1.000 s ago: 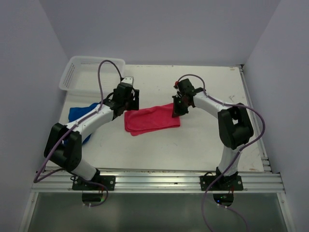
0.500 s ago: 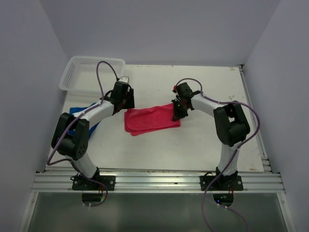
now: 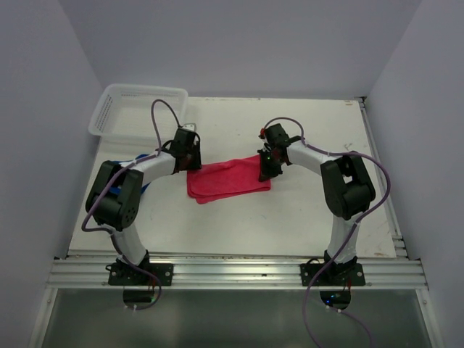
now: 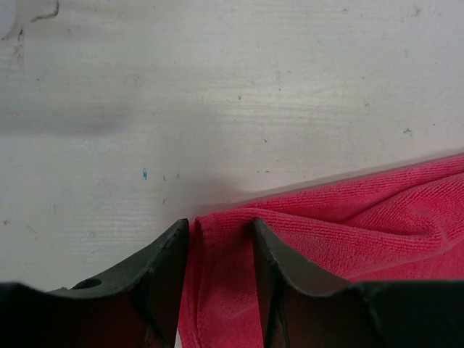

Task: Roll the towels
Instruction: Fold the towel

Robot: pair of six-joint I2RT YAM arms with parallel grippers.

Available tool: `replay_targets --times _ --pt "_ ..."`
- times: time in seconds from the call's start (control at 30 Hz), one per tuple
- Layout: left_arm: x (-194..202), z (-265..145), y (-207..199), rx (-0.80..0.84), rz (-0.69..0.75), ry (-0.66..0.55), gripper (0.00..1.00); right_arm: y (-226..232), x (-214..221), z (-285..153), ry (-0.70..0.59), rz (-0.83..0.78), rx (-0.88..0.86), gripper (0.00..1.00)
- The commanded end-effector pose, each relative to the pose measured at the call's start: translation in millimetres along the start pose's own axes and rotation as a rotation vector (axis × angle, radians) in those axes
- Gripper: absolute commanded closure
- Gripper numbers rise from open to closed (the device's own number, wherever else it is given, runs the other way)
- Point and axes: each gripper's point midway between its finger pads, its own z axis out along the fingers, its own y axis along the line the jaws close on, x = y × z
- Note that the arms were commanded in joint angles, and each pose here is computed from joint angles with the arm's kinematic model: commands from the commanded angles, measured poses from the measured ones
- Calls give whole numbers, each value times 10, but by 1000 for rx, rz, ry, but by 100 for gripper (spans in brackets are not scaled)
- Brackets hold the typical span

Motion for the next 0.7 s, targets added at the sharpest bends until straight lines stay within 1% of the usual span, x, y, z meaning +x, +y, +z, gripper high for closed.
replay_targets --times 0.0,0.17,0.27,0.3,0.37,0.4,0.43,0.67 --pt "-18 47 16 -4 -37 -15 57 -148 76 150 29 -11 37 100" --pt "-56 -11 42 -14 -44 -39 70 -150 77 160 31 -10 38 100" --pt "-105 -65 55 -20 -47 -57 84 -170 93 163 37 -9 43 100" --pt "-127 -79 57 -21 -50 -66 90 -171 89 161 37 -10 45 100" --pt "-153 -121 89 -34 -57 -81 95 -178 103 157 40 -13 50 100" --pt "-166 -132 95 -37 -58 -87 96 -188 103 155 41 -13 53 100" --pt "-159 -139 107 -41 -60 -89 100 -201 110 157 44 -14 56 100" --pt "-211 -240 135 -51 -72 -116 100 -213 82 121 36 -11 60 100"
